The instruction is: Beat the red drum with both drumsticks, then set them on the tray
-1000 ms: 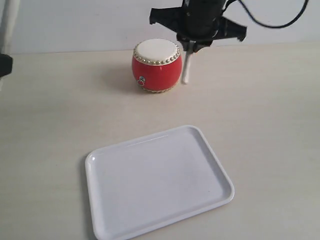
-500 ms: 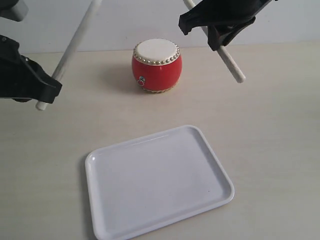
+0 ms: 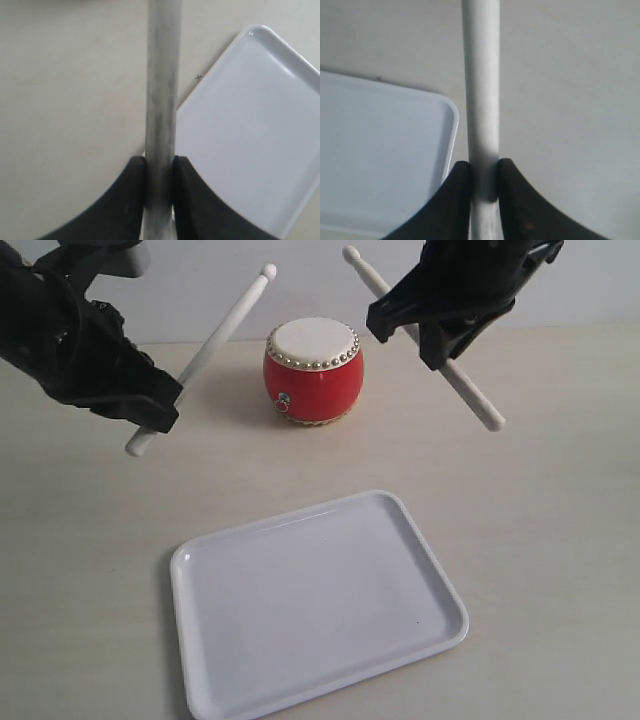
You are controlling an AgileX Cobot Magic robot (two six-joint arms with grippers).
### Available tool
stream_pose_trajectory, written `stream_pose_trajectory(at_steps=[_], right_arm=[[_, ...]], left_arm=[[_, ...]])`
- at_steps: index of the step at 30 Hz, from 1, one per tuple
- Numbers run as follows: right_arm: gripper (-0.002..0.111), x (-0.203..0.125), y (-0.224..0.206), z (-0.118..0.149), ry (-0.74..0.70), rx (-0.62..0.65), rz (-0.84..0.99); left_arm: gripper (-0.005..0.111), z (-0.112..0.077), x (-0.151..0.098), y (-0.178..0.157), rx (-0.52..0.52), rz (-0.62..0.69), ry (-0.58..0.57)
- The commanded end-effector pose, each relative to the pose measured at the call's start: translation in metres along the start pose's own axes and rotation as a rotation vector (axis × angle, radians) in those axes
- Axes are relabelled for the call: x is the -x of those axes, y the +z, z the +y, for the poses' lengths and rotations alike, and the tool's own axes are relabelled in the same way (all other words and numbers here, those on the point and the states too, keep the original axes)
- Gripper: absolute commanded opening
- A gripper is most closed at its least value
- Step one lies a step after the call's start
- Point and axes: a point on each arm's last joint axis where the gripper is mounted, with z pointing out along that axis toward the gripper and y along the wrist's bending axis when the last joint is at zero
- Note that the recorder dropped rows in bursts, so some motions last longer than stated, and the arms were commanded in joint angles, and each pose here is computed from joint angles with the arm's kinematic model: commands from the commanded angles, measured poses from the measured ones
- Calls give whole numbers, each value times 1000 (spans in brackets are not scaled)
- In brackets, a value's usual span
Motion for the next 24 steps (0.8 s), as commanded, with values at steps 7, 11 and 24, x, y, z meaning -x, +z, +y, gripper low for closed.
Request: stream_pose_trajectory(at_steps=[7,11,24], right_arm=[[0,-35,-5,-32,33,6,40],[0,-45,6,-41,66,11,87],[0,-16,36,-32,50,142,13]], left_arm=[[0,6,6,29,-20,27,-24],[0,5,7,46,-29,41,-29],[0,22,37,38,99,20,-7]])
